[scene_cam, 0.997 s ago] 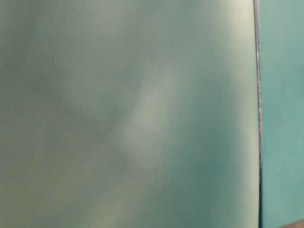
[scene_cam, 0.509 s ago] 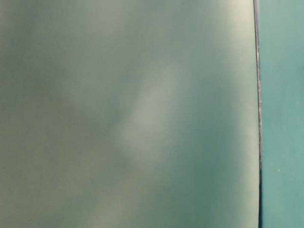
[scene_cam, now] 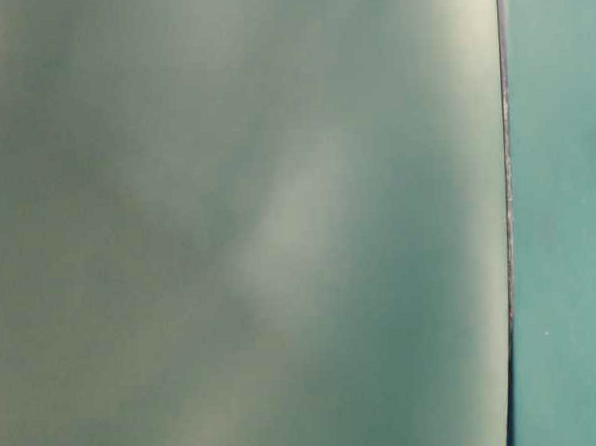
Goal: Move the cup forward with left arm.
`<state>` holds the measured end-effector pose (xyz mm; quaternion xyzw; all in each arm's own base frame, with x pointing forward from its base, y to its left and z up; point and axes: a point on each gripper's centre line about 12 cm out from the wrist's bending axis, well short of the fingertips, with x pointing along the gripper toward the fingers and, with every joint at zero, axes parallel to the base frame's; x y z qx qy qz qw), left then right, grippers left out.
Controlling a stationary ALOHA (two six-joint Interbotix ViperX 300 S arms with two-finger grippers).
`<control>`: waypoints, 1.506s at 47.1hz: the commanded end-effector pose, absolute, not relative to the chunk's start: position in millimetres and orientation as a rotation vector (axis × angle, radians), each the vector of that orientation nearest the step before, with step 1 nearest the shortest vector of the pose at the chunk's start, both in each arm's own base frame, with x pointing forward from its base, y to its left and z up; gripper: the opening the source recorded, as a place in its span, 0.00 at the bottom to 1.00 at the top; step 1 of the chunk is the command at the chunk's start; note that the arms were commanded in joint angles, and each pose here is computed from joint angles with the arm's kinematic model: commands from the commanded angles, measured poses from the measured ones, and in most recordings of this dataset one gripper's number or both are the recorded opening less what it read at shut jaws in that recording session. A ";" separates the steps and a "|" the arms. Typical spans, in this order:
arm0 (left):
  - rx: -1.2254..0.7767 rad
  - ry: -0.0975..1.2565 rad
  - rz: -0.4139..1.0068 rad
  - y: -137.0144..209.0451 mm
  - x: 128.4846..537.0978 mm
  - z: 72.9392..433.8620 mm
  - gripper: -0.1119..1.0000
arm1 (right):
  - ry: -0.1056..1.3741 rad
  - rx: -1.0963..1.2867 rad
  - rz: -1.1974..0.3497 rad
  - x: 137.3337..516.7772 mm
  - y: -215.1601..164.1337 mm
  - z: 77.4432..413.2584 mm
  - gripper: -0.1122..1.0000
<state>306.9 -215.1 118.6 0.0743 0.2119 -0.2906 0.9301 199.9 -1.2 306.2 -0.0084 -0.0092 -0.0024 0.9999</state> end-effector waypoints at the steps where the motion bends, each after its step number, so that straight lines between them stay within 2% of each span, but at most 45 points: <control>1: 0.139 0.401 -0.605 -223.4 311.8 130.3 0.69 | -0.054 -0.017 -0.007 201.2 -1.5 320.2 0.10; 71: 0.151 0.428 -0.615 -226.2 308.5 127.0 0.69 | -0.054 -0.017 -0.007 201.5 -1.5 320.6 0.10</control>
